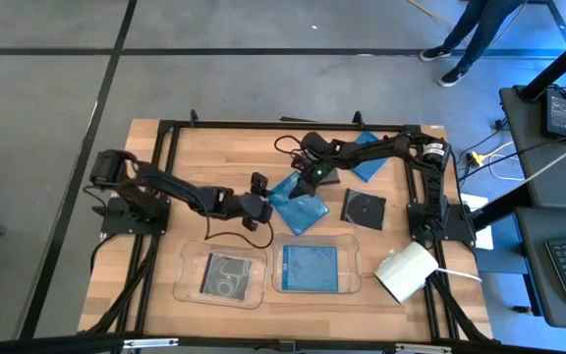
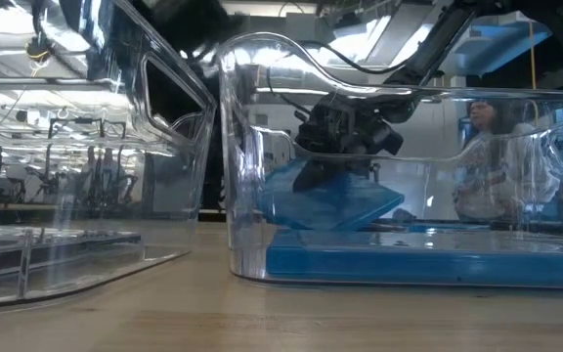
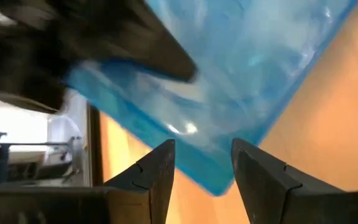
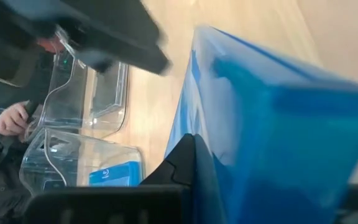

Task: Pick & place jewel cases by type
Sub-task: Put the left blue CD case into the right transparent bin

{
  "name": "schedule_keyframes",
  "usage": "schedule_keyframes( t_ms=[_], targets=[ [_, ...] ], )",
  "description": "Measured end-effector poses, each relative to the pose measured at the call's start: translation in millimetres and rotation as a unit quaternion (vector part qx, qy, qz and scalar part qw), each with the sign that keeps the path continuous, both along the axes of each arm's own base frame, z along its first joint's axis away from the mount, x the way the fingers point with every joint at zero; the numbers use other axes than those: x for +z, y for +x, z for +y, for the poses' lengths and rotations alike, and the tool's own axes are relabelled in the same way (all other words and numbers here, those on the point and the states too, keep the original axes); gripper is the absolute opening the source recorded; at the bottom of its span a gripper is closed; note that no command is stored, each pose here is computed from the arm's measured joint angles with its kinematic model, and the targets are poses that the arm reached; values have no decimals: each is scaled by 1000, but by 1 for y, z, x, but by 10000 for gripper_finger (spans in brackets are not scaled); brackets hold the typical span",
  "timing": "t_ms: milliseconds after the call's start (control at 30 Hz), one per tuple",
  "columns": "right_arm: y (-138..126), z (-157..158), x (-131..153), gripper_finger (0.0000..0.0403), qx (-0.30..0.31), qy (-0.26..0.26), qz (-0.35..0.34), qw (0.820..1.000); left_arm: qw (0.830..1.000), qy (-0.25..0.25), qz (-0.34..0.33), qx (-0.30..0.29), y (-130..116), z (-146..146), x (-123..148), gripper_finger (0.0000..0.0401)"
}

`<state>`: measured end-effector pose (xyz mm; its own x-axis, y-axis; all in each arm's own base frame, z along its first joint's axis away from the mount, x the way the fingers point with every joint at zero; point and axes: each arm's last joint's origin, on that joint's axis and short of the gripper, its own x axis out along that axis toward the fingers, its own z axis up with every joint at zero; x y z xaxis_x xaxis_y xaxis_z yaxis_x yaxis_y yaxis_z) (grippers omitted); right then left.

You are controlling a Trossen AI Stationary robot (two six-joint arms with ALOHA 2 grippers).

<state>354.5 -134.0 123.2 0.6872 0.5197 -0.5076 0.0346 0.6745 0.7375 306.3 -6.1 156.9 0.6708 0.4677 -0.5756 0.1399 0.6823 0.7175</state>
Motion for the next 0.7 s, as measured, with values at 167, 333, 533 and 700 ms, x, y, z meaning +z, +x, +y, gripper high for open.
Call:
schedule_keyframes(
  t_ms=[167,333,533,700],
  targets=[
    [6,-2,9,20,23,-11,-31,999,995,-94,-17,-27,-21,16,33,154],
    [21,-7,33,19,50,-58,-46,996,965,-247,-70,-52,-44,43,64,154],
    [38,2,83,19,72,-216,52,972,945,-306,-117,21,-62,66,79,154],
    [49,26,130,18,93,-309,100,941,934,-325,-130,75,-68,80,80,154]
  ],
)
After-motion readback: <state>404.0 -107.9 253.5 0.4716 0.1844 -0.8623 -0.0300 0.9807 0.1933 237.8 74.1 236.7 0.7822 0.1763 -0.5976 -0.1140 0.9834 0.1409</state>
